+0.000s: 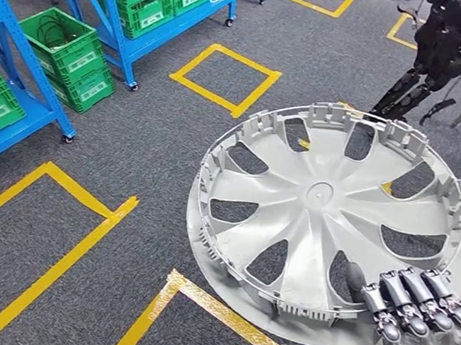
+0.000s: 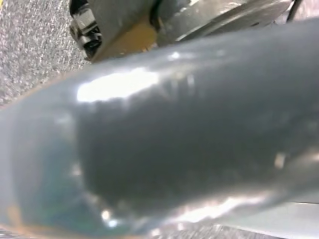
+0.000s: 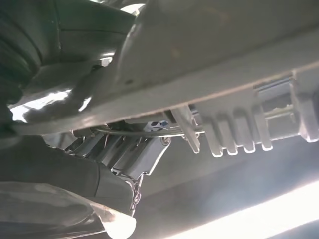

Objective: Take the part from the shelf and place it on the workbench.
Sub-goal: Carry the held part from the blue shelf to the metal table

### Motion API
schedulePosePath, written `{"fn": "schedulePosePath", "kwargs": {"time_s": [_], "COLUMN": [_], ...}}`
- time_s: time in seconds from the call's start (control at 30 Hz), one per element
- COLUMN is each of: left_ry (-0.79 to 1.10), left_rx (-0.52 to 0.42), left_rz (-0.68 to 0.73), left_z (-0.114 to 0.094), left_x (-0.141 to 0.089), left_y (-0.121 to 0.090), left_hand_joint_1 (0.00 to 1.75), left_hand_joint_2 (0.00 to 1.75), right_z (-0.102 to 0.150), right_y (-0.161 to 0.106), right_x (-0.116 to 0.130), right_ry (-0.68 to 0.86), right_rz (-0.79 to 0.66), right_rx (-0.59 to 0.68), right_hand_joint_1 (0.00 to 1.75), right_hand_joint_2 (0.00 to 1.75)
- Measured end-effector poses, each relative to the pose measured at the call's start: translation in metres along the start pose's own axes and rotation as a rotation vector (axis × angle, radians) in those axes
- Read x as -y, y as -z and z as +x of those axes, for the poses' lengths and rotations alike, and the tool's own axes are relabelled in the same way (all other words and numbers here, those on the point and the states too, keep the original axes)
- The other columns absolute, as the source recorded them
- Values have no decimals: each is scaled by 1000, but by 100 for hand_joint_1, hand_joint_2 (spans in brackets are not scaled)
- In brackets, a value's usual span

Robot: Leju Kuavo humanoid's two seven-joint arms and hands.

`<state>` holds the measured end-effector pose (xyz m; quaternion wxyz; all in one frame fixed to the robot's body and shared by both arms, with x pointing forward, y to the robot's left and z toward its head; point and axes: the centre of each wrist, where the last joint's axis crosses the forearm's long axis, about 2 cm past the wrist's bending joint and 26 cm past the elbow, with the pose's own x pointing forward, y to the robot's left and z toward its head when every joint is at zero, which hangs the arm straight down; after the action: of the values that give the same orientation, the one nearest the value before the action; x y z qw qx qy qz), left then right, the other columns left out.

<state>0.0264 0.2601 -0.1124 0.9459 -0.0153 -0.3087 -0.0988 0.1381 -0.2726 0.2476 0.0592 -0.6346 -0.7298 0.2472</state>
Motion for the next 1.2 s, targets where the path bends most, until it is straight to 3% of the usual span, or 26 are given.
{"fn": "schedulePosePath", "kwargs": {"time_s": [1.2], "left_ry": [21], "left_rx": [11], "left_rz": [-57], "left_z": [8], "left_x": [6], "left_y": [4], "left_hand_joint_1": [0], "left_hand_joint_2": [0], "right_z": [-8], "right_y": [-4], "right_x": [22], "right_ry": [-69], "right_rz": [12], "right_rx": [-20], "right_hand_joint_1": [175], "right_hand_joint_2": [175]}}
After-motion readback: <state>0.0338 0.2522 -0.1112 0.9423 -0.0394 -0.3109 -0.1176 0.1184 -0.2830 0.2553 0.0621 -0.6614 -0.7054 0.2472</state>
